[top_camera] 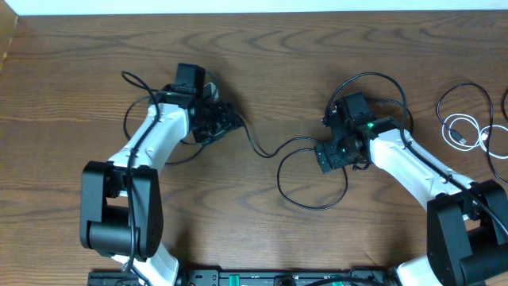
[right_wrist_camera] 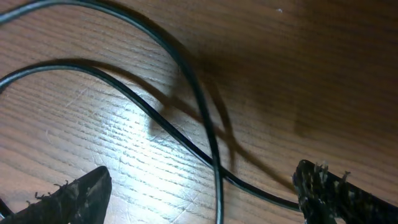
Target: Untangle cables
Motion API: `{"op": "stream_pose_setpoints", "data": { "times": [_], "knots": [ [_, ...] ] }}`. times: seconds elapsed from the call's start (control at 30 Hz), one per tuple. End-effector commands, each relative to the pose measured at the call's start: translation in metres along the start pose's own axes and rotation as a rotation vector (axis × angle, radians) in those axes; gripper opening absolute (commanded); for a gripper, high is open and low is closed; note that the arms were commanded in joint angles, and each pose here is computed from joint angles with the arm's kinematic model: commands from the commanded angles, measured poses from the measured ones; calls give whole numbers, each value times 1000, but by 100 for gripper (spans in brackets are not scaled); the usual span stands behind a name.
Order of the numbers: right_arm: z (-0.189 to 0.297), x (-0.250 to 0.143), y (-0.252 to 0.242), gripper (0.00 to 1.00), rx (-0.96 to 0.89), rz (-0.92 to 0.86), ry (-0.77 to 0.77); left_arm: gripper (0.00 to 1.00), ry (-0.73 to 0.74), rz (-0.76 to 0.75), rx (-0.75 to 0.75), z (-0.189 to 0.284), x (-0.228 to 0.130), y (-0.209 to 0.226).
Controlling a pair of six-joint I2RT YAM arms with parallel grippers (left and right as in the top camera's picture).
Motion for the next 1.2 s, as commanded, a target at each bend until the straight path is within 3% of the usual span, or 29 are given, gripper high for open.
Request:
{"op": "stream_pose_setpoints", "data": {
  "times": [0.0, 0.07, 0.17, 0.27, 0.43, 0.67, 0.9, 1.07, 1.17],
  "knots": [
    [-1, -1, 0, 91, -10, -10, -1, 67, 14, -14, -25, -3, -3, -10],
    [-1, 0, 0, 91, -9, -10, -4, 58, 22, -21, -38, -4, -4, -13],
    [-1, 0, 0, 92, -9, -10, -4, 38, 40, -24, -102, -2, -5, -20],
    [-1, 0, 0, 93, -9, -10, -4, 40, 43, -28, -168, 2, -4, -26],
    [-1, -1, 0, 93, -9, -10, -3, 61, 47, -37, -173, 2, -5, -29],
    [-1, -1, 0, 93, -10, -10, 0, 61, 61, -72, -131, -6, -13, -38],
    [-1, -1, 0, 94, -10, -10, 0, 55, 103, -77, -276, -2, -15, -50],
    [-1, -1, 0, 94, -10, -10, 0, 58, 121, -68, -389, 5, -13, -53],
    [-1, -1, 0, 95, -10, -10, 0, 60, 114, -65, -385, 5, -11, -52]
  ]
}}
Point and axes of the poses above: each gripper's point midway between its finger pads, its own z axis back along the fingers, its own y axis along the line the jaws close on, x = y × z, the point moved 8 cm from there along z, back along the fingers, and after that the axes turned 11 degrees about -z, right-handed, at the moved point
